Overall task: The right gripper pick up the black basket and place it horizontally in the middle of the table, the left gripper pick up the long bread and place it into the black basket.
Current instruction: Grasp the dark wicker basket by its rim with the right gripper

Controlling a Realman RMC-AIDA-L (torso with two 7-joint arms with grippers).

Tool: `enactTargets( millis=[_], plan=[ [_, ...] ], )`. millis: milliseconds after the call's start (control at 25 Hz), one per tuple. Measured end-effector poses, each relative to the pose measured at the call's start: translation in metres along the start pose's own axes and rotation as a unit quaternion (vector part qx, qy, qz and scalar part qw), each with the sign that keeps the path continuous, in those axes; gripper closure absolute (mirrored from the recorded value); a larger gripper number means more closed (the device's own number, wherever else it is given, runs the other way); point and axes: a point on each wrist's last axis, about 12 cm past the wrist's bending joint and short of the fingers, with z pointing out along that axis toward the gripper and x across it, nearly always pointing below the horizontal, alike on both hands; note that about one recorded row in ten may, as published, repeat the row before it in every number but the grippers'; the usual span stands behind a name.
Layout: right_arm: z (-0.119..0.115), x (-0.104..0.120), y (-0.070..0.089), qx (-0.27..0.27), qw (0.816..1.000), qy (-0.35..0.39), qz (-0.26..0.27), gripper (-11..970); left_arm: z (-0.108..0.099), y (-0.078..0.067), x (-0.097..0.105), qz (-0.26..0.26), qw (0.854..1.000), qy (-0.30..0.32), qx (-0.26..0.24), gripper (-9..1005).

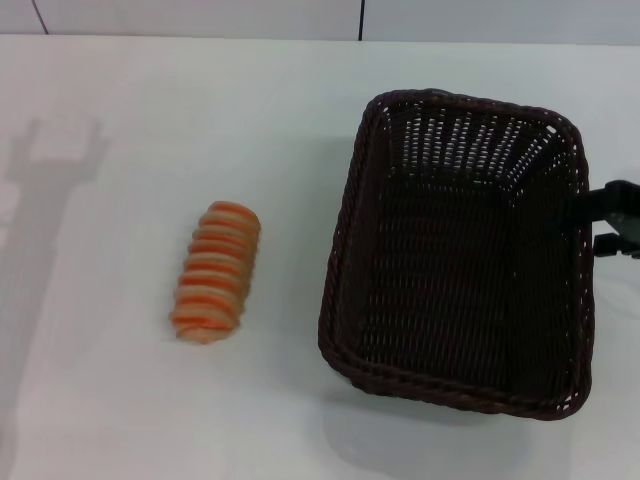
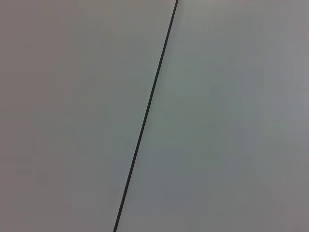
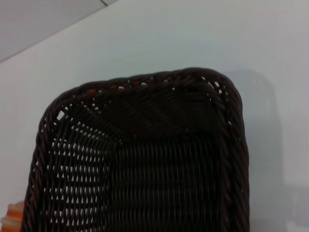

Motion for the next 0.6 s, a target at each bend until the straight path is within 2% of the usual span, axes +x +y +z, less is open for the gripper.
enactTargets(
  millis=[600],
  plan=[
    [0.014, 0.004, 0.000, 0.006, 1.000, 0.023, -0.010, 303, 0.001, -0.001, 0.000, -0.002, 1.000, -0.002, 0.000, 130]
  ],
)
